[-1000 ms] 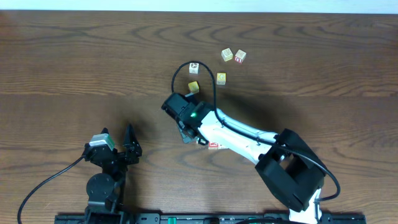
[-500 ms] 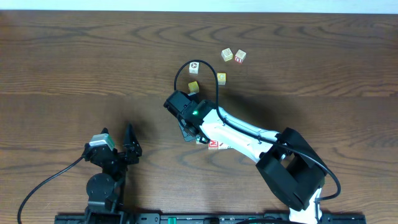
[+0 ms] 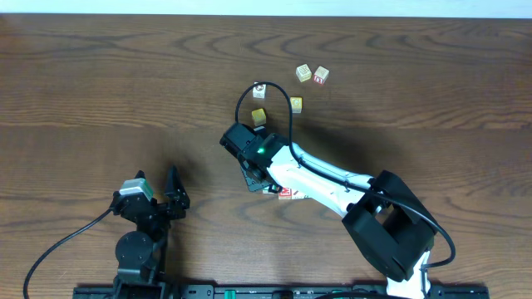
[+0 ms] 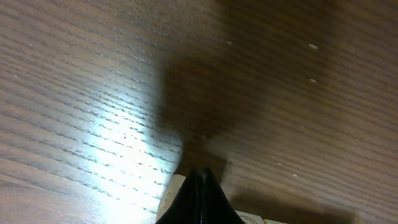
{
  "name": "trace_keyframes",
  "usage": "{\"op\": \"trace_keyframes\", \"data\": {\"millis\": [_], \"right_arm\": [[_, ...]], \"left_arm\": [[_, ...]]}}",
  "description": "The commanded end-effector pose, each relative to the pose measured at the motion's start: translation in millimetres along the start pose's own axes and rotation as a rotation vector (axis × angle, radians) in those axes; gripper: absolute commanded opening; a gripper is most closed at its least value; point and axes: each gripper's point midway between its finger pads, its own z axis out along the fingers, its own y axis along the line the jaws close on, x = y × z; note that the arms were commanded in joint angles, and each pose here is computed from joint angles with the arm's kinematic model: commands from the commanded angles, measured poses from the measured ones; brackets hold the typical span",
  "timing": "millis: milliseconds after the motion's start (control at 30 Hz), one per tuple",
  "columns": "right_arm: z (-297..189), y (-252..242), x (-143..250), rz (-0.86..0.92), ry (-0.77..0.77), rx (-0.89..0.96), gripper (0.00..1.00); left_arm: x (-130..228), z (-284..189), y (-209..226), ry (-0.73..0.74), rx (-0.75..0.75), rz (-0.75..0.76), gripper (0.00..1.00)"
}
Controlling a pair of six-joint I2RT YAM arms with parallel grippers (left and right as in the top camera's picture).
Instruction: Lift 5 blocks
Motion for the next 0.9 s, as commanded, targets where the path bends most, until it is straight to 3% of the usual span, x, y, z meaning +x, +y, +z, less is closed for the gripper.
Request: {"op": "trace_keyframes", "data": {"millis": [0,867], "right_arm": [[0.9,2.5,6.2,0.001,0.012,0.006,0.01],[-1.8,18.6,14.4,-0.049,0.012,-0.009,0.01]], "left_arm": [[16.9,1.0,7.8,0.051,-0.032,0.010,0.72],[16.8,1.0,7.9,0.050,-0.032,0.010,0.72]]}}
